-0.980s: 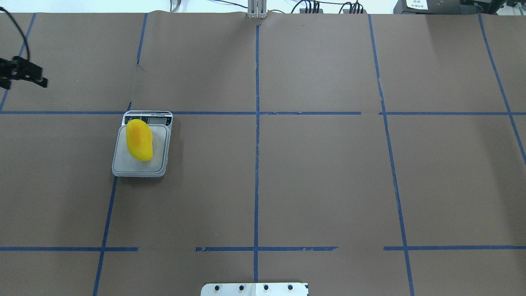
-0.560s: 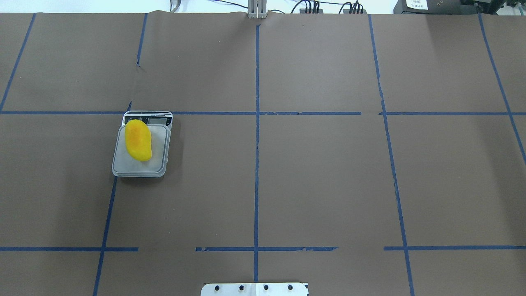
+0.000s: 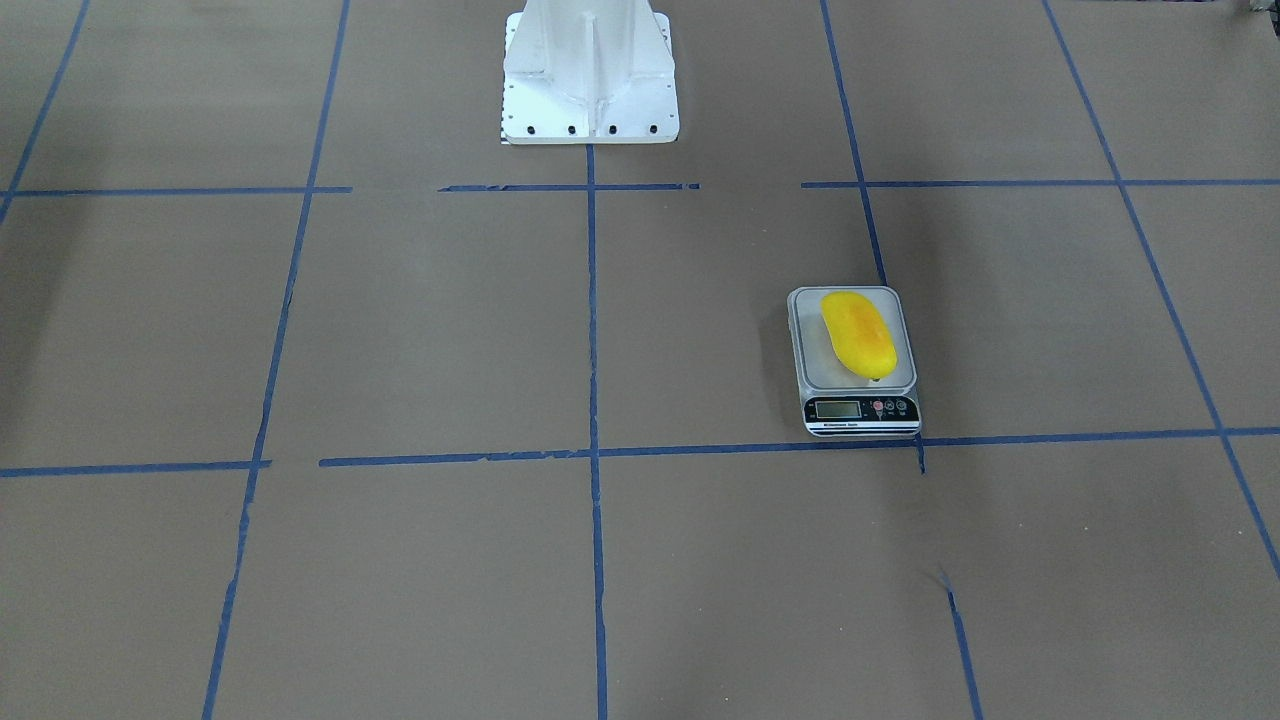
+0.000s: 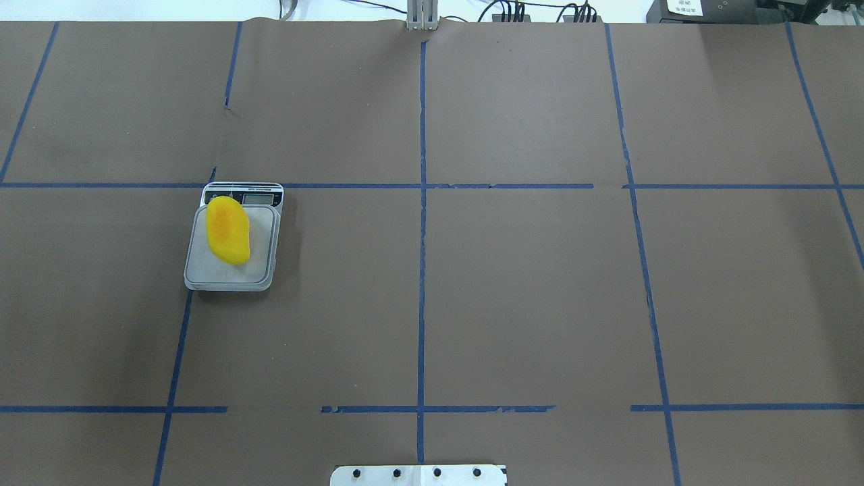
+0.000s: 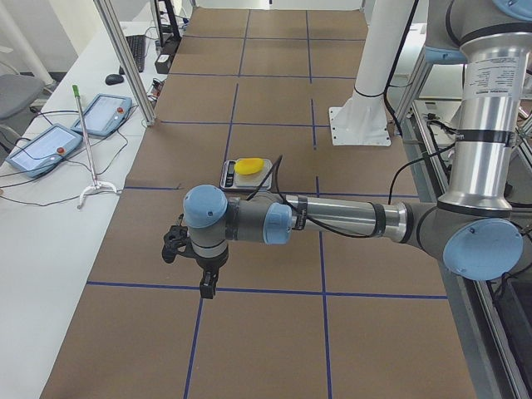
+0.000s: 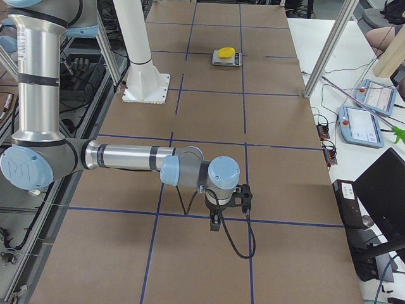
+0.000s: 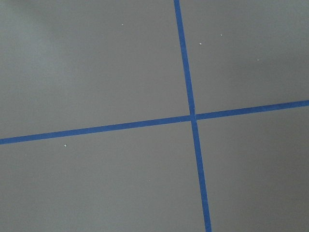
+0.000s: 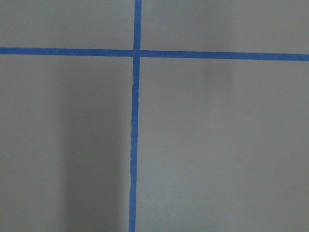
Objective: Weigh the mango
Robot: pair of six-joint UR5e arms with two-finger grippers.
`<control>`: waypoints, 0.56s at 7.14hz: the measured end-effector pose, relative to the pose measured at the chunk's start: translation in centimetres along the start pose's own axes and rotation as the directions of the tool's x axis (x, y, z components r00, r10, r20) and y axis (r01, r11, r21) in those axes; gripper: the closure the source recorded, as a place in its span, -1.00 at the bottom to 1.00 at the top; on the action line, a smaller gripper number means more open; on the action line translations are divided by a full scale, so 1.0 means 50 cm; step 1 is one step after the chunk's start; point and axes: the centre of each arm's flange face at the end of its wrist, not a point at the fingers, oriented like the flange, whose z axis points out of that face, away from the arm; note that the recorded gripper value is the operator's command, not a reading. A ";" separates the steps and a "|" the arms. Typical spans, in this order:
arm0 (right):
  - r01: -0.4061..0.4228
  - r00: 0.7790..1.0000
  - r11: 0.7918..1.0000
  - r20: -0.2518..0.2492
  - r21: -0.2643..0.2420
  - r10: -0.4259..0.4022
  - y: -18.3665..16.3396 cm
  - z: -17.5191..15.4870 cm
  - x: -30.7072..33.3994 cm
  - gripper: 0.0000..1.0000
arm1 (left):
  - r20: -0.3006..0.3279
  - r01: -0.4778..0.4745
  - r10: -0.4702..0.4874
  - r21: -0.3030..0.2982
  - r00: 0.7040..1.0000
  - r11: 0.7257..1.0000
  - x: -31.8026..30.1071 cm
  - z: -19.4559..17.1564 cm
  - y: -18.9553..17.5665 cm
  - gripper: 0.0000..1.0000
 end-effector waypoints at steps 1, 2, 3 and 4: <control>0.000 1.000 1.000 0.000 0.000 0.000 0.000 0.000 0.000 -1.00 | -0.001 0.017 -0.017 -0.005 1.000 1.000 0.000 0.000 0.001 -1.00; 0.000 1.000 1.000 0.000 0.000 0.000 0.000 0.000 0.000 -1.00 | -0.001 0.020 -0.020 -0.004 1.000 1.000 0.001 -0.001 0.005 -1.00; 0.001 1.000 1.000 0.000 0.001 -0.001 -0.001 -0.001 0.000 -1.00 | -0.001 0.020 -0.020 -0.003 1.000 1.000 0.003 -0.002 0.009 -1.00; 0.001 1.000 1.000 0.000 0.001 -0.001 -0.001 -0.001 -0.001 -1.00 | -0.001 0.019 -0.019 -0.003 1.000 1.000 0.003 -0.002 0.013 -1.00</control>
